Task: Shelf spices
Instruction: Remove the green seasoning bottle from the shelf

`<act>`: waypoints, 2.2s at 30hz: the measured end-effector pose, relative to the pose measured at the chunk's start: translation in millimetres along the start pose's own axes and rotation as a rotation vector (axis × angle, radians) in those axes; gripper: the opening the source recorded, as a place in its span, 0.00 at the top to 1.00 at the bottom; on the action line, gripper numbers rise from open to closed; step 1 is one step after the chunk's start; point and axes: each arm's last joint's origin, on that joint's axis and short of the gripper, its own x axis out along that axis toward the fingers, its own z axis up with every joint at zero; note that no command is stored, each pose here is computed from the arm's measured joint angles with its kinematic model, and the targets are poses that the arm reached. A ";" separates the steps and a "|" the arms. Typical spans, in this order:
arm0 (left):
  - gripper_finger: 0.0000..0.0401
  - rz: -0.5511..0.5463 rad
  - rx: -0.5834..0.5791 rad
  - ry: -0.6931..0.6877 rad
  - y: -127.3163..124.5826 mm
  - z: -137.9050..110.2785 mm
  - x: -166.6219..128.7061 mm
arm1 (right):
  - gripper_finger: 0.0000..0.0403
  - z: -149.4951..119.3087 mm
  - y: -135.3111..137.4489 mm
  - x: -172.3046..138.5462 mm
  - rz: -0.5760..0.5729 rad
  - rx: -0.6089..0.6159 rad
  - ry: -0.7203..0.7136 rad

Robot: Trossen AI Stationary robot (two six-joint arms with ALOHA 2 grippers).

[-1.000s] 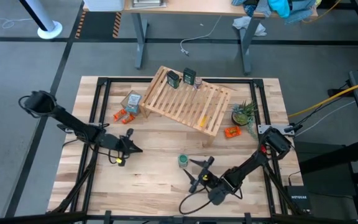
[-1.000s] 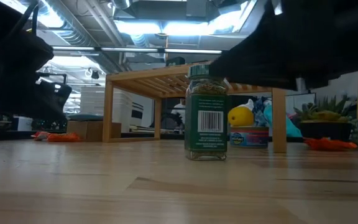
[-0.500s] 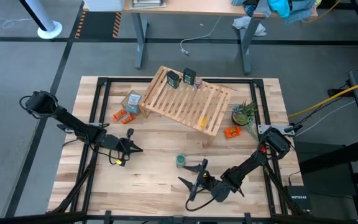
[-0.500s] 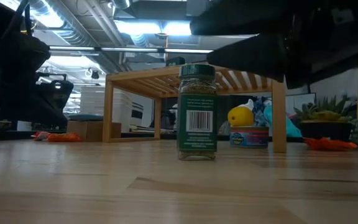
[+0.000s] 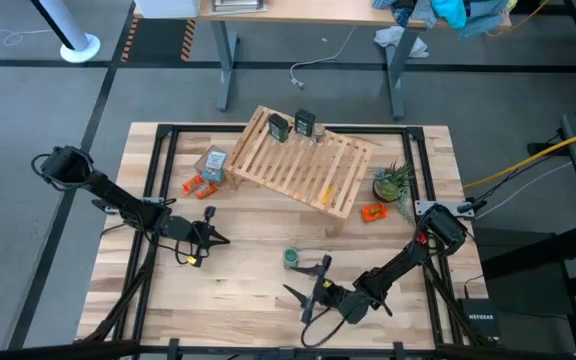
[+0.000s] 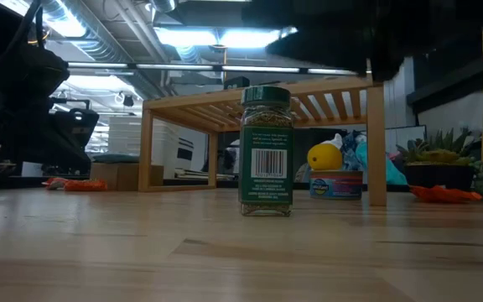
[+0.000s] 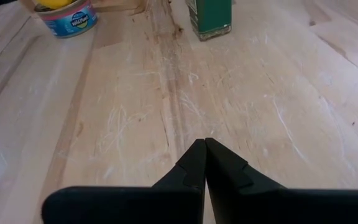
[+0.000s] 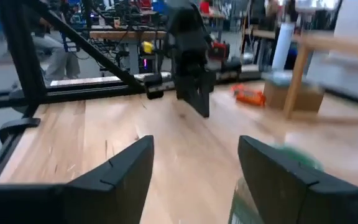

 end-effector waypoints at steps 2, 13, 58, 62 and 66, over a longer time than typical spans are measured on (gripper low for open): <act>0.99 0.000 -0.005 0.001 0.0 -0.1 0.0 | 0.50 5.8 5.0 -0.5 -0.007 -0.070 -0.011; 0.99 -0.048 -0.024 -0.003 -1.5 0.3 0.0 | 0.98 13.0 21.8 -39.6 -0.300 -0.295 -0.004; 1.00 -0.107 0.144 -0.142 -12.8 53.6 117.1 | 1.00 -49.2 -26.9 -2.0 -0.179 -0.118 0.302; 1.00 -0.108 0.126 -0.159 -2.9 58.2 121.7 | 1.00 -50.2 -26.5 -1.6 -0.153 -0.073 0.329; 1.00 -0.132 0.114 -0.175 2.5 61.6 124.5 | 1.00 -50.7 -27.9 0.5 -0.148 -0.072 0.342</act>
